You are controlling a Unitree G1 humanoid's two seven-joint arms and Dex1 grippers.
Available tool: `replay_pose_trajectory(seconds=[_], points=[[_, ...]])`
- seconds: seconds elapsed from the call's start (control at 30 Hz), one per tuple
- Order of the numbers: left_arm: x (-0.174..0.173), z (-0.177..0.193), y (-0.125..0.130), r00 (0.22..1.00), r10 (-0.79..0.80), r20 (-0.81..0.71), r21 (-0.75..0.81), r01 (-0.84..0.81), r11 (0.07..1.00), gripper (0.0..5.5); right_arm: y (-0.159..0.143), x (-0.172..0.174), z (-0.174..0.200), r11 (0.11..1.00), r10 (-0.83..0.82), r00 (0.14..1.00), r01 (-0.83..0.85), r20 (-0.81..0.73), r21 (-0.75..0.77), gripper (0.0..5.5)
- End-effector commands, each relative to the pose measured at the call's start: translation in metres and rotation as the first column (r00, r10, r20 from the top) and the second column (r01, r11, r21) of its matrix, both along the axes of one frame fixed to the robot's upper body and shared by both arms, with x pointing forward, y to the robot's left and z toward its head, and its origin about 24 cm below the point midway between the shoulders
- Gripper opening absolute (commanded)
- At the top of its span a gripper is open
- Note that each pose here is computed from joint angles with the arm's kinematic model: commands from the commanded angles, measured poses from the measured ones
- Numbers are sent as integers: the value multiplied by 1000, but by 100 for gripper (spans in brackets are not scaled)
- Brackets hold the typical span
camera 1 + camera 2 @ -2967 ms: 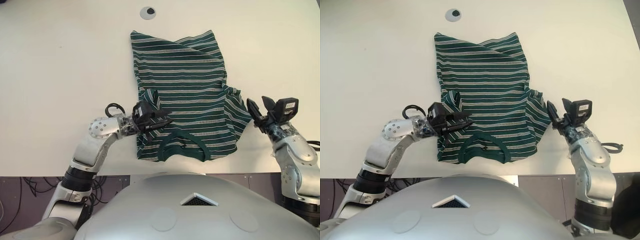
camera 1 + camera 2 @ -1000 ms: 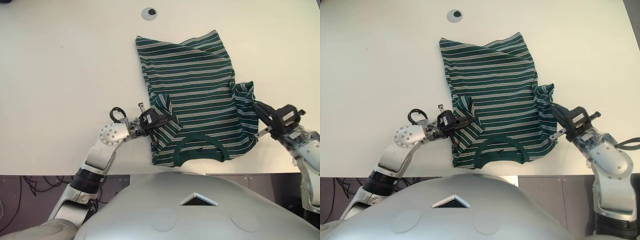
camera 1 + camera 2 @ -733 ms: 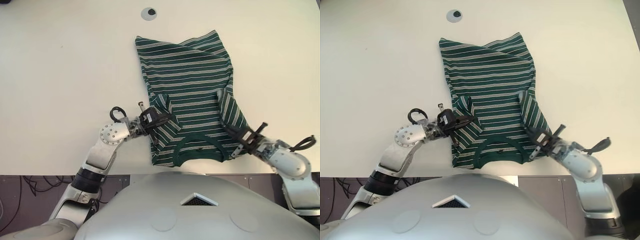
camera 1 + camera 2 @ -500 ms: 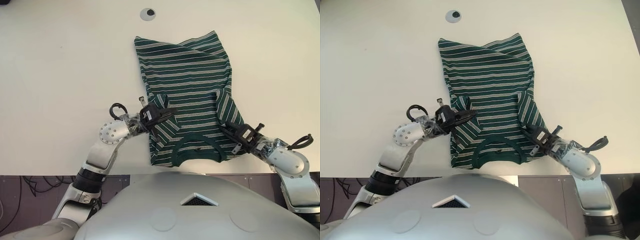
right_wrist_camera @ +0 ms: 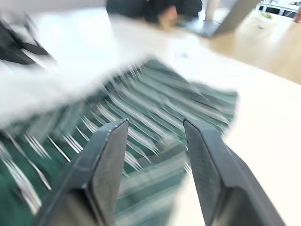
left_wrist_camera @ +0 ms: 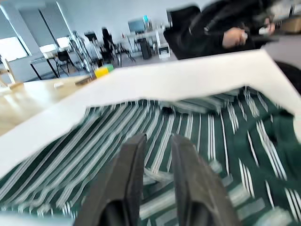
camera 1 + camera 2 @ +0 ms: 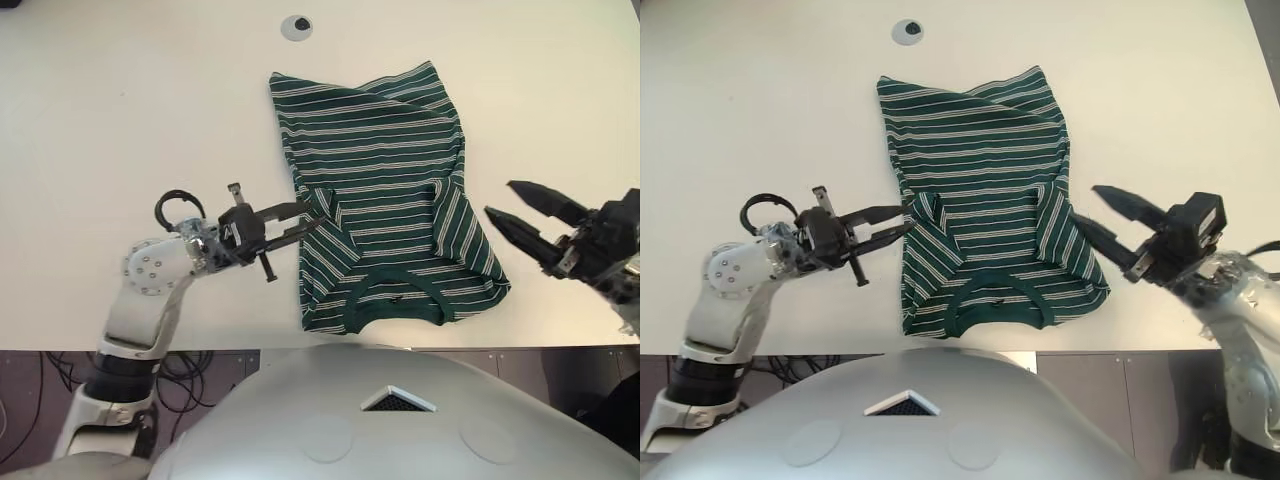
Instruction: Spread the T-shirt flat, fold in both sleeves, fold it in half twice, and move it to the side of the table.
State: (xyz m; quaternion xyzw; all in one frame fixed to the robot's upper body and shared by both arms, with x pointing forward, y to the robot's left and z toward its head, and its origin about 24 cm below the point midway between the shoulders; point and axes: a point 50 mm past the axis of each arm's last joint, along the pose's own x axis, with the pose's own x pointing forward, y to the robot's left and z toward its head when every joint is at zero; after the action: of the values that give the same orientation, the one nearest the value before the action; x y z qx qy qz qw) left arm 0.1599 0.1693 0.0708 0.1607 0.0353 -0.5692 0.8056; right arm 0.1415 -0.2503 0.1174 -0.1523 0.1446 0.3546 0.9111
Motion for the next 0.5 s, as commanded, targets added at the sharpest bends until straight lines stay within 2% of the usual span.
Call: replay_pose_trajectory(seconds=[0.03,0.17,0.27,0.4,0.5], points=[[-11,-10,18,996,-84,-20,217,87,972,151,-17,9,-16,973,33,999,-29,13,-228,215],[-14,-20,27,988,-153,-31,367,153,917,204,-37,15,-28,893,79,996,-52,41,-448,215],[-16,-25,31,982,-174,-69,398,187,898,246,-52,8,-36,727,196,980,-172,-38,-665,215],[-18,-33,30,974,-205,-98,436,227,871,246,-50,-2,-43,654,316,937,-328,-147,-682,215],[-19,-35,28,966,-238,-98,449,257,856,246,-52,-13,-49,615,344,916,-385,-205,-688,215]])
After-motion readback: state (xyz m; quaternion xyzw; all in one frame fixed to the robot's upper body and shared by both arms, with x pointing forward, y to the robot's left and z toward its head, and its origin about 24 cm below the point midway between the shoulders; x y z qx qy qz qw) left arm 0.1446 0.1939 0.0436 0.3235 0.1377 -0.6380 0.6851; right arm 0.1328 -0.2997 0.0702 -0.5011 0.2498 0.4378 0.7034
